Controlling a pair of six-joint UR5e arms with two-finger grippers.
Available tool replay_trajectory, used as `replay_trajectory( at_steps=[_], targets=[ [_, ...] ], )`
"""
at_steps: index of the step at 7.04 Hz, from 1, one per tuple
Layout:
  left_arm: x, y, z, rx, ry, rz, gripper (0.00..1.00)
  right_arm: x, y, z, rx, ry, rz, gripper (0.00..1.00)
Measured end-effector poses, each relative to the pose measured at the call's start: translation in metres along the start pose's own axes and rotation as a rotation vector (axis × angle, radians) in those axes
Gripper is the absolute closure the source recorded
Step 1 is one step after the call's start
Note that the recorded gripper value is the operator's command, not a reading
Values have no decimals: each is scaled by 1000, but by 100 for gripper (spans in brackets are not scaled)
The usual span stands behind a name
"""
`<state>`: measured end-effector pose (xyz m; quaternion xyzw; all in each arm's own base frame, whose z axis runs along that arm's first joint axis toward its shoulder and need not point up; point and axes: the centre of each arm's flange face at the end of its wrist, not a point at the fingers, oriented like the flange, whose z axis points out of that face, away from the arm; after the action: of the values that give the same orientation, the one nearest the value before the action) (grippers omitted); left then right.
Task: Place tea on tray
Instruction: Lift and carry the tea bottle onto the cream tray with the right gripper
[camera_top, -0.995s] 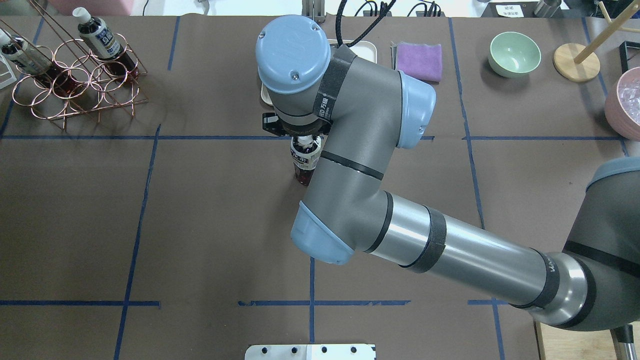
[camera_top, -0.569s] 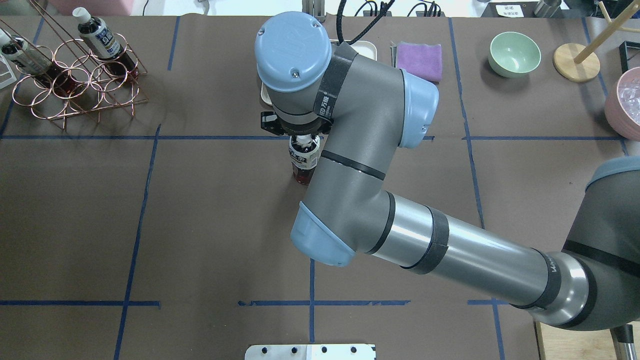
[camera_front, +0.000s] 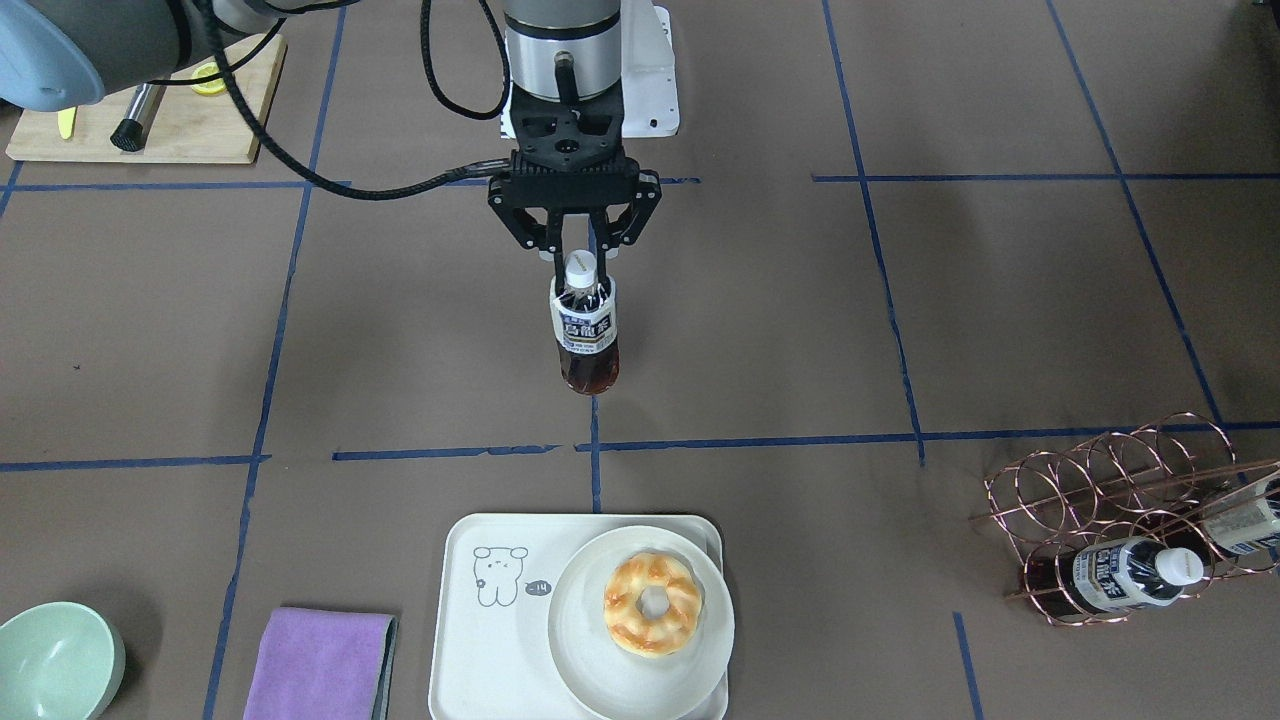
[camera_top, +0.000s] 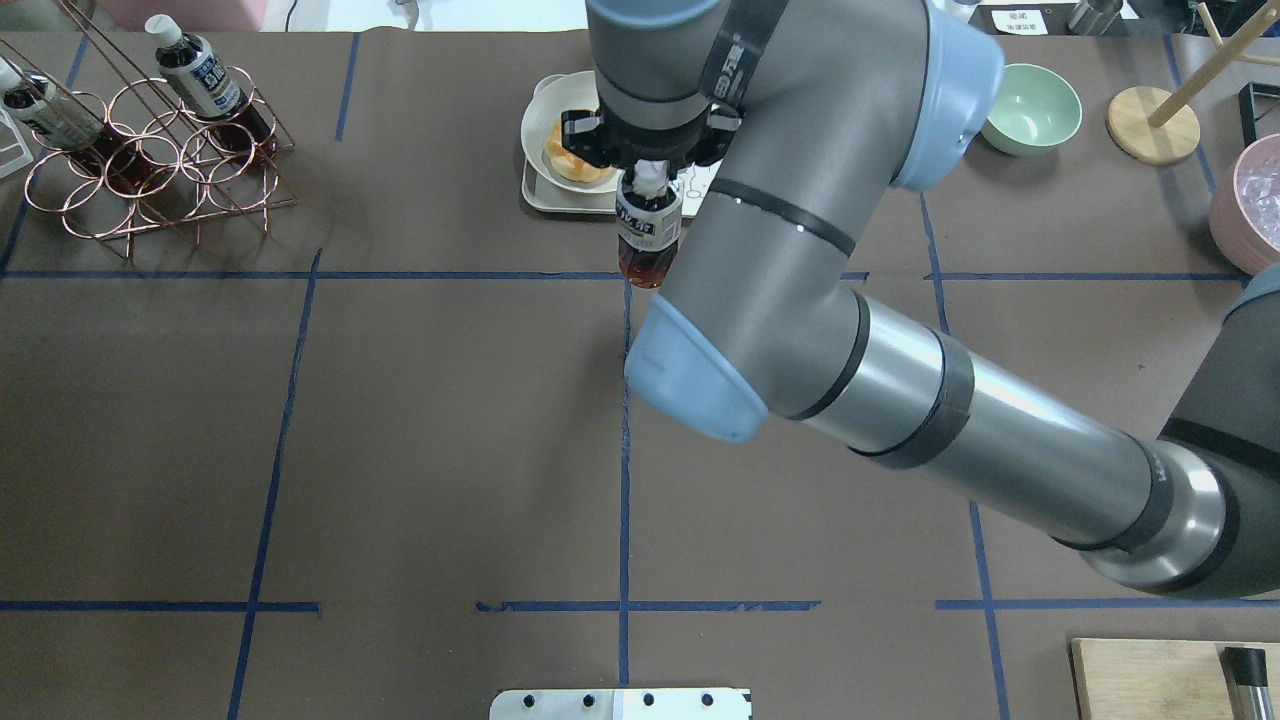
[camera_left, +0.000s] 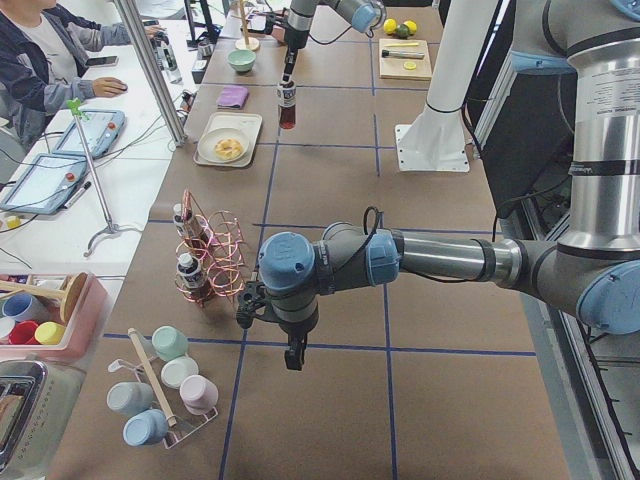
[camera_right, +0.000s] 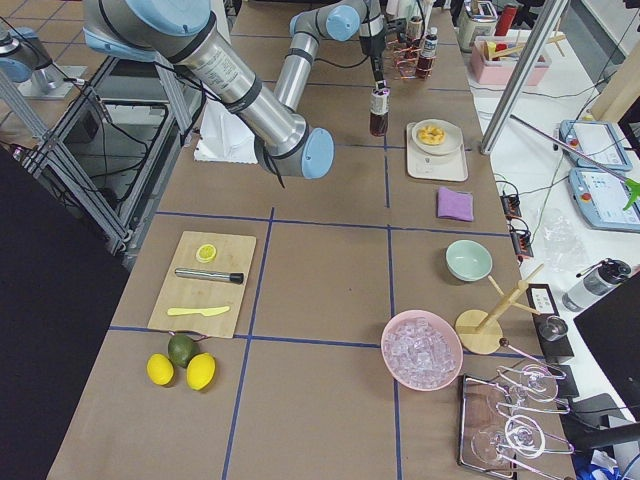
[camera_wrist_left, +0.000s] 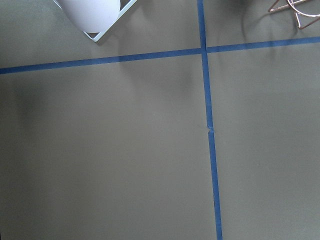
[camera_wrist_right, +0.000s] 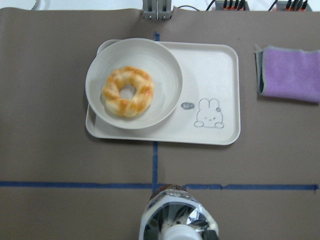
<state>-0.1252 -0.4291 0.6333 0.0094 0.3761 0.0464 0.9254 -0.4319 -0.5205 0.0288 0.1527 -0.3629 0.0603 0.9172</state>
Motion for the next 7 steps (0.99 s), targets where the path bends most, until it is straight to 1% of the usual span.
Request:
replay_trajectory(
  at_steps=[1,2,3,4,5,6,7],
  targets=[
    [0,0,0,0,0,0,0,10,-33,6,8,30,5,100],
    [0,0,0,0,0,0,0,22,-72,19,0,43,15,100],
    [0,0,0,1,0,0,0,39,-113,37,-14,32,23,100],
    [0,-1,-1,3,-1,3,0,58,-145,58,-21,24,24,100],
    [1,-1,-1,8,-2,8,0,75,-168,80,-21,26,18,100],
    [1,-2,-1,12,-4,11,0,86,-180,97,-22,30,15,100],
    [1,-2,-2,15,-5,14,0,92,-183,109,-28,36,15,100]
  ],
)
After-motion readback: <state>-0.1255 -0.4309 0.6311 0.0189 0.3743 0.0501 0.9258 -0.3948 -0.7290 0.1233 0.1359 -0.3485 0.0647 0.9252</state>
